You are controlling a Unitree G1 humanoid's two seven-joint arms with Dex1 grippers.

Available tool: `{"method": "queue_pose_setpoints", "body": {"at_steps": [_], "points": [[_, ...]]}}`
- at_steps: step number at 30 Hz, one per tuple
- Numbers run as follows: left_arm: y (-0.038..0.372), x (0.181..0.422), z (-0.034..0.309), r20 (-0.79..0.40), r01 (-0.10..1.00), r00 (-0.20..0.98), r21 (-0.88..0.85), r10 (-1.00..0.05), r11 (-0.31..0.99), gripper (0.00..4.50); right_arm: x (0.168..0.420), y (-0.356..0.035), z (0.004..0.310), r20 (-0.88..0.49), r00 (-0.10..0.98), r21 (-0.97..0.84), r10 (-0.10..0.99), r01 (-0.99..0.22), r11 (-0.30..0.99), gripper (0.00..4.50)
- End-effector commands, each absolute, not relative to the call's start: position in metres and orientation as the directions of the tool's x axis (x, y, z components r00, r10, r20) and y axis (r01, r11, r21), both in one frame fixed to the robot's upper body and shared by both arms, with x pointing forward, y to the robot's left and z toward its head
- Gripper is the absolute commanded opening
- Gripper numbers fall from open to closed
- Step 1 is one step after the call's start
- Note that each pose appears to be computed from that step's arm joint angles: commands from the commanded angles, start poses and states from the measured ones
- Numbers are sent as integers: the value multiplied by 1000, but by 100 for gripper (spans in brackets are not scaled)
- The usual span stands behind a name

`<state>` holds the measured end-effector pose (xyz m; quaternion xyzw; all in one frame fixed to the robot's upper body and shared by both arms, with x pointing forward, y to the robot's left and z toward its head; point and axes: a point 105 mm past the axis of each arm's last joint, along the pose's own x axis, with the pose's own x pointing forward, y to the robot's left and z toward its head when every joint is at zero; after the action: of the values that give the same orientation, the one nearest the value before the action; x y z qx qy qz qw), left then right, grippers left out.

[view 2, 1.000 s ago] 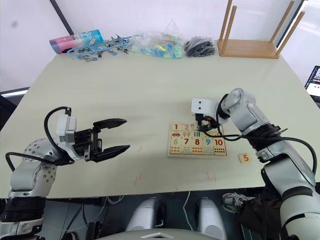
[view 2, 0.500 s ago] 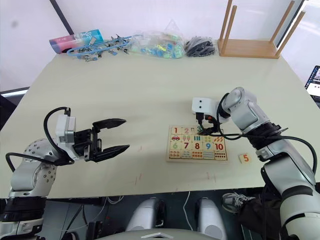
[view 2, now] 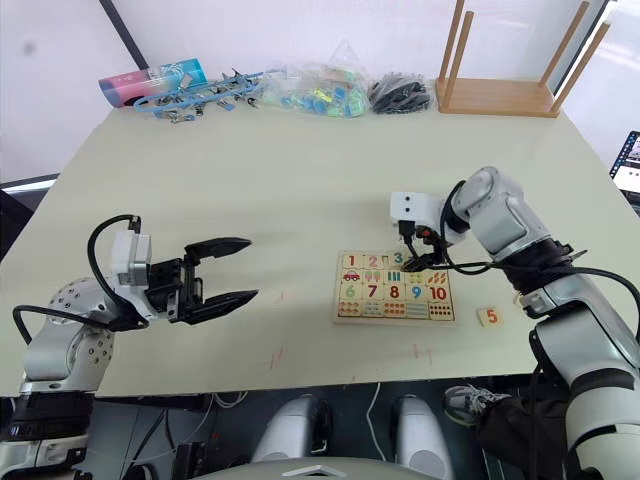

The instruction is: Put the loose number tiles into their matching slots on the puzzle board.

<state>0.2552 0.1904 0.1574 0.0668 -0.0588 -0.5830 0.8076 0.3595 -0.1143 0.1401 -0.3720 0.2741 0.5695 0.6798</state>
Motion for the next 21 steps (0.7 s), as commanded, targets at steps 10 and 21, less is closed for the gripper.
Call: {"method": "queue_pose_setpoints", "body": {"at_steps": [10, 21], "points": [[188, 252, 160, 1, 938, 287, 204, -958, 281, 450, 364, -133, 164, -524, 329, -248, 786, -941, 229, 181], [185, 255, 161, -14, 941, 280, 204, -960, 271, 450, 369, -145, 144, -389, 404, -273, 828, -909, 316, 11]]}}
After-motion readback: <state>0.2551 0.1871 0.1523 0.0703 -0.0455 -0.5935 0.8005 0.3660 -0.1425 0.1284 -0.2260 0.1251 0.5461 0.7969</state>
